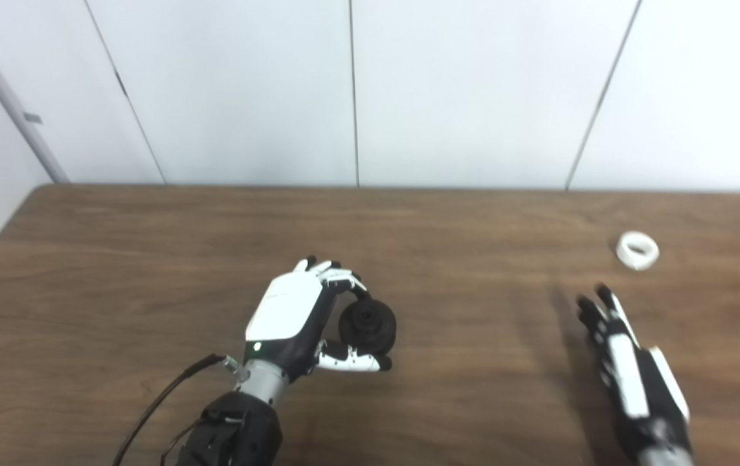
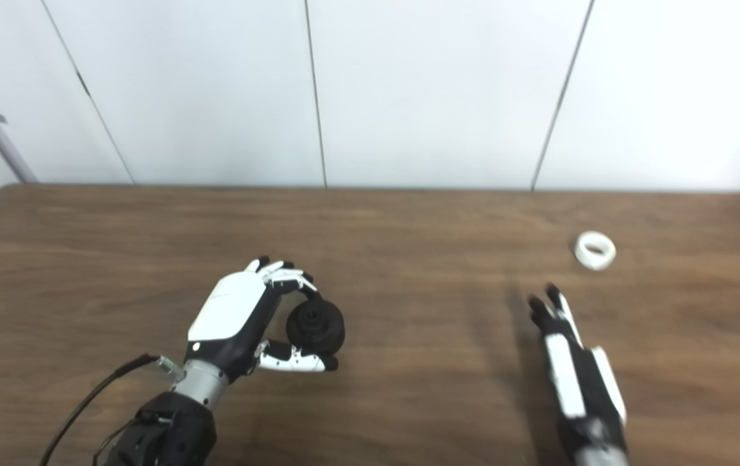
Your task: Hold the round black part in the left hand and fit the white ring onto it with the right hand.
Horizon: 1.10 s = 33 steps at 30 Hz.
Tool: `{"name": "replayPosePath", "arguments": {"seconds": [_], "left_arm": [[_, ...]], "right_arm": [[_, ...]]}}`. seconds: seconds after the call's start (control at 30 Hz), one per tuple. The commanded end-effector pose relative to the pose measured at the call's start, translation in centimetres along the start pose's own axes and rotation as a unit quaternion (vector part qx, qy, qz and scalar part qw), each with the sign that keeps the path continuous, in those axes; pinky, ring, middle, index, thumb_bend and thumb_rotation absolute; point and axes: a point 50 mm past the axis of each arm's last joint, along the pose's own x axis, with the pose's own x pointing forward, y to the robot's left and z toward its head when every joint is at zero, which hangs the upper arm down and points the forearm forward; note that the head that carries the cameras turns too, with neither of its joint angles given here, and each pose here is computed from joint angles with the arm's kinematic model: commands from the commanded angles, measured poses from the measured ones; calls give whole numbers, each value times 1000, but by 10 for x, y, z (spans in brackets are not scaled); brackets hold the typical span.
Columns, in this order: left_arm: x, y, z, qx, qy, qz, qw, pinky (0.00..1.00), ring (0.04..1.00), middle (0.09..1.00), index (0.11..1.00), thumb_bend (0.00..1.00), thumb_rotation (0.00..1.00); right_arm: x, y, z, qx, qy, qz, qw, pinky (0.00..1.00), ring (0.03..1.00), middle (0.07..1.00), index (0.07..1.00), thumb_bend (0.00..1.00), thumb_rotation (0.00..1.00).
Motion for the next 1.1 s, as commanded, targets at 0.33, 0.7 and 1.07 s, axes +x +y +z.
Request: {"name": "replayPosePath", "arguments": {"seconds": [0.33, 0.7, 1.07], "left_arm": [[8, -36, 12, 2, -21, -23, 1000, 1000, 895, 781, 483, 525, 58], [9, -71, 5, -7, -13, -27, 1000, 1000, 908, 782, 484, 525, 57], [0, -96, 6, -28, -3, -7, 1000, 1000, 887, 778, 484, 525, 56]], "right_arm": [[7, 15, 27, 24, -30, -3, 999, 1000, 943, 943, 1000, 598, 1000], [6, 13, 29, 27, -28, -8, 999, 1000, 946, 940, 998, 590, 1000], [4, -1, 25, 24, -30, -5, 999, 1000, 958, 944, 1000, 622, 1000]]}}
